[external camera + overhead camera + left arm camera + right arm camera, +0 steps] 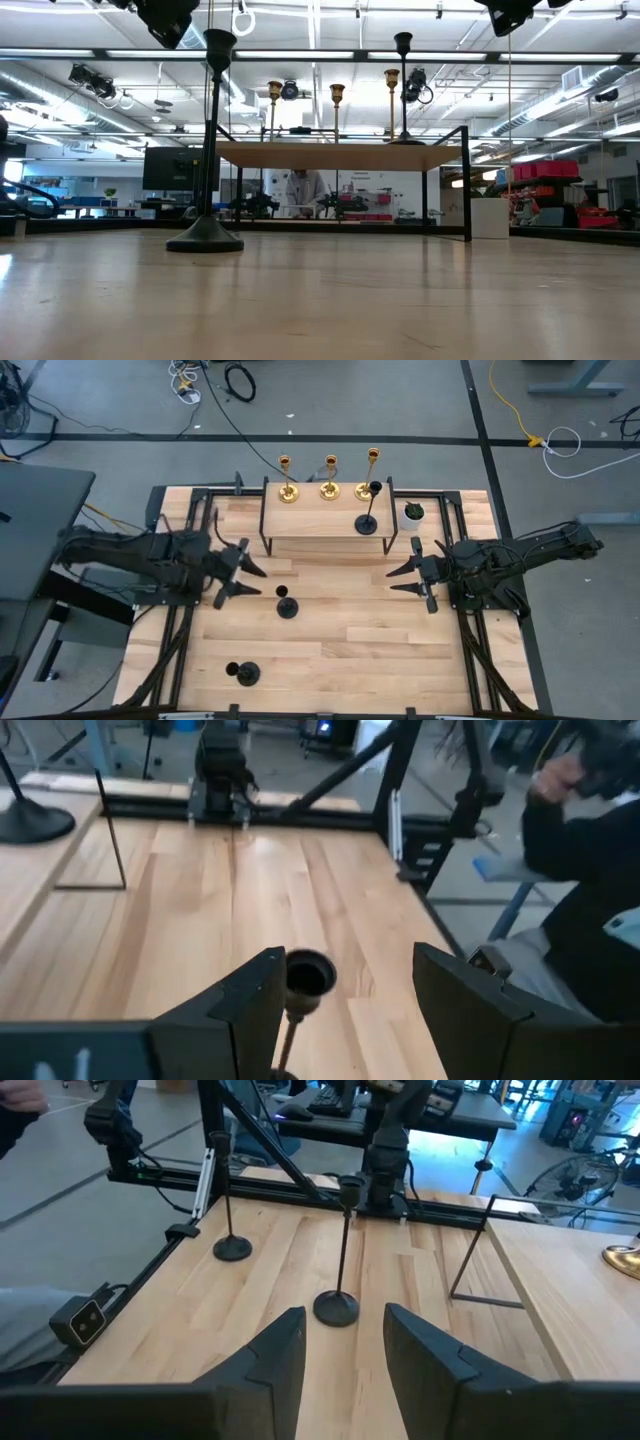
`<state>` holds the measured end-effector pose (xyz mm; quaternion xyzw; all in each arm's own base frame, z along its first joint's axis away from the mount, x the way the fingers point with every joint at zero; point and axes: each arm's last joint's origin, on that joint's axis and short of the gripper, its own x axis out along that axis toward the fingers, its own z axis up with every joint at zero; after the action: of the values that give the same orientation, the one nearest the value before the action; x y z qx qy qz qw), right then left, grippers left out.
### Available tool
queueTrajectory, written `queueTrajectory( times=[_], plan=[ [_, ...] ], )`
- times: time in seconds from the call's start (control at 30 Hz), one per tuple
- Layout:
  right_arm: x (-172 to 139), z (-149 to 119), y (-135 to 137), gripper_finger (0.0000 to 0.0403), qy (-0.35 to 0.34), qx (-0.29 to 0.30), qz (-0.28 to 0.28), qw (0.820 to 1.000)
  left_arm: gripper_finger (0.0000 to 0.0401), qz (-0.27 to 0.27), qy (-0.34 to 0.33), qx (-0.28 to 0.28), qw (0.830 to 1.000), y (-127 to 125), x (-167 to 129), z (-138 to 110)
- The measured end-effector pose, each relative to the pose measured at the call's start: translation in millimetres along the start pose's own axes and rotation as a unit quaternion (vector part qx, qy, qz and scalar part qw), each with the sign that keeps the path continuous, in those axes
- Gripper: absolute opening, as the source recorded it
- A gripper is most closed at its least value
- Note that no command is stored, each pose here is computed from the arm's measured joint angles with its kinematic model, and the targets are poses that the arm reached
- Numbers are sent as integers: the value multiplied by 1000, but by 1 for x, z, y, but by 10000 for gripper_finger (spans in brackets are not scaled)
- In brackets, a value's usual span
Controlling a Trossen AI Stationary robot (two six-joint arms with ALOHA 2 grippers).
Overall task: Pick & Place candle stick holders
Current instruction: Put the top black candle holder on the shelf
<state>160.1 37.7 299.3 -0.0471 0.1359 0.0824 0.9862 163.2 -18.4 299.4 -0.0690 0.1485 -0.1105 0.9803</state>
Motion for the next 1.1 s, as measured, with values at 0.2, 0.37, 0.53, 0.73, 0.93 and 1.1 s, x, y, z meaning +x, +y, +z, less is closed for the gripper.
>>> queueTrajectory(
  times=[0.2,0.37,0.53,0.73,0.93,1.1],
  plan=[
    [0,0,0,135,-1,1,0,1000,220,38,47,8,998,-16,23,-12],
    [0,0,0,135,0,1,0,1000,220,84,71,19,994,-25,39,-22],
    [0,0,0,135,0,1,0,1000,220,107,82,6,991,-32,48,-28],
    [0,0,0,135,0,-8,-1,1000,220,142,97,-2,985,-37,57,-37],
    [0,0,0,135,0,-8,-1,1000,220,182,102,-19,978,-39,66,-45],
    [0,0,0,135,0,-8,-1,1000,220,227,114,-23,967,-40,79,-56]
  ],
)
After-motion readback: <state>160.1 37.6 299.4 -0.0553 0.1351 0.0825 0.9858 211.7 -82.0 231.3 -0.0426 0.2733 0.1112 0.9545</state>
